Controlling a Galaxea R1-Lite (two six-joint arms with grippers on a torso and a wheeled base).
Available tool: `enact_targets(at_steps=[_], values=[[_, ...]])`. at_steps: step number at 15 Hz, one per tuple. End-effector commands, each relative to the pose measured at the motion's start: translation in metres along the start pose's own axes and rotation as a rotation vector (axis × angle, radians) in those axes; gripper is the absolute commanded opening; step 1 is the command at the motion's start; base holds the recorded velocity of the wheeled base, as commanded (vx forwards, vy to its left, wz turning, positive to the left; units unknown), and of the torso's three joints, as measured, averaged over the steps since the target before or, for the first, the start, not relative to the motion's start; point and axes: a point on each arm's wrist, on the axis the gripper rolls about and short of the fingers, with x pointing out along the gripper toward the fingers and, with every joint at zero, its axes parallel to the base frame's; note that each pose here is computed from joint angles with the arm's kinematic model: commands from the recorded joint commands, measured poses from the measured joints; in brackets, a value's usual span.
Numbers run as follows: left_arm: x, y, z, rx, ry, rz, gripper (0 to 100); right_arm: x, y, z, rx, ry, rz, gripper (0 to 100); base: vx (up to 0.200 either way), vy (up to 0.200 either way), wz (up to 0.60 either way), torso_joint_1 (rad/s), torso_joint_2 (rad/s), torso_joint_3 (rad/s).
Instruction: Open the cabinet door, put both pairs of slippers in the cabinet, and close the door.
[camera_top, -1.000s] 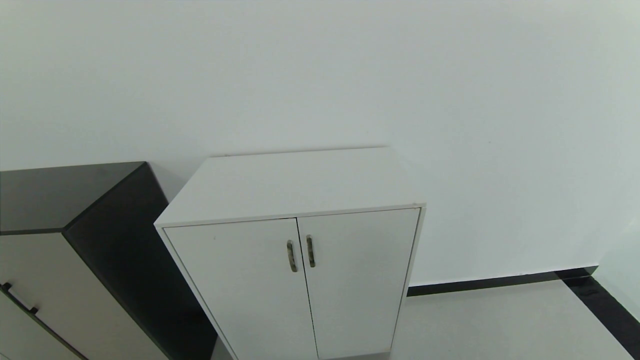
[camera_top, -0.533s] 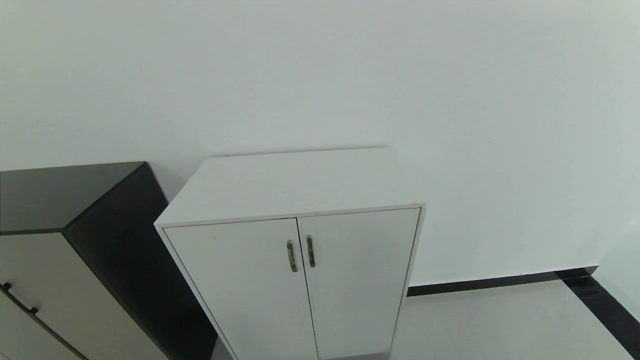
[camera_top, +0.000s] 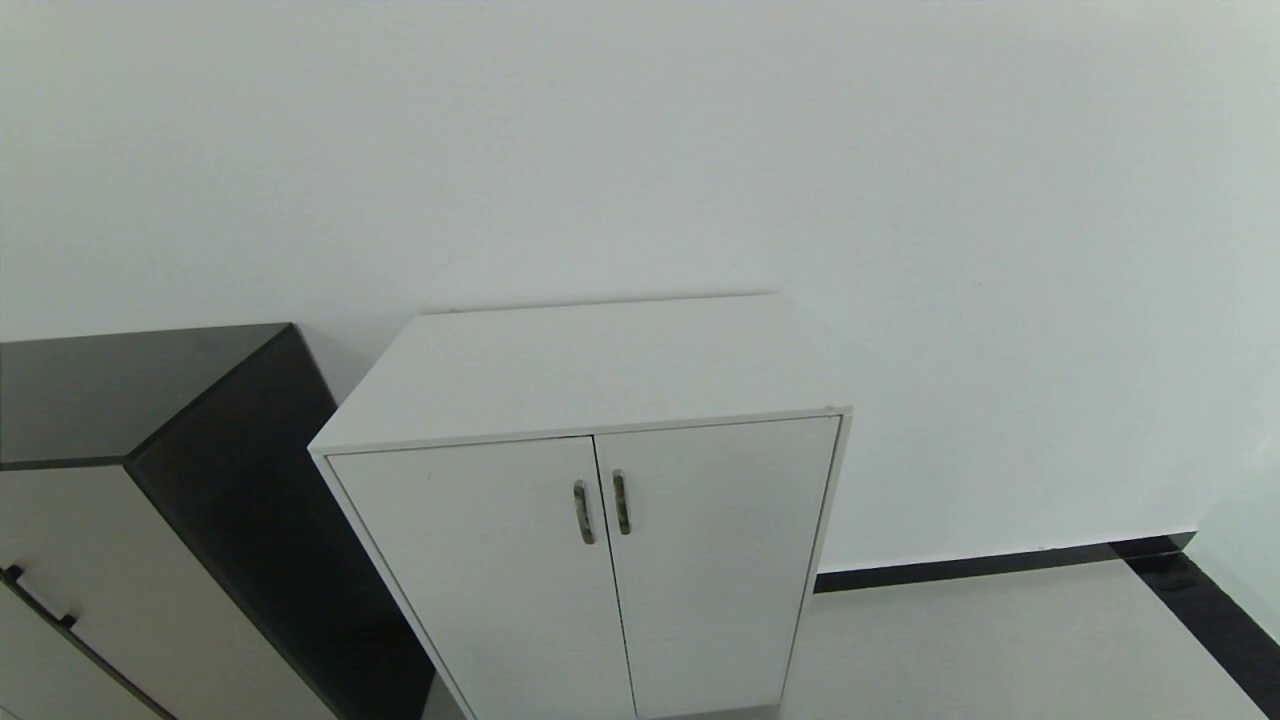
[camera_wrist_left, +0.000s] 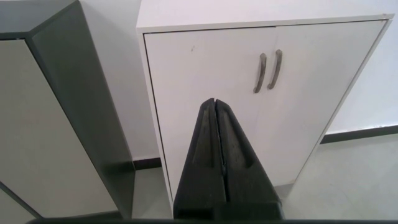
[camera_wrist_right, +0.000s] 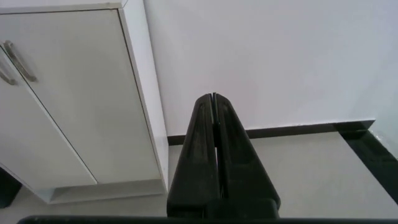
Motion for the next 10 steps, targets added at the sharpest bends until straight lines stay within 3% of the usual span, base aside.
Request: enact_targets(at_steps=[1, 10], values=[[0.0001, 0.0000, 0.0001, -0.001, 0.001, 0.001, 0, -0.0005, 0.0000, -0.0005, 0.002, -0.005, -0.002, 0, 0.000, 0.000, 0.00, 0.000, 0.00, 0.000], [0.0001, 0.0000, 0.0001, 0.001, 0.001, -0.001, 0, -0.0005, 0.0001, -0.0003, 0.017, -0.006, 0.001, 0, 0.000, 0.000, 0.00, 0.000, 0.00, 0.000]])
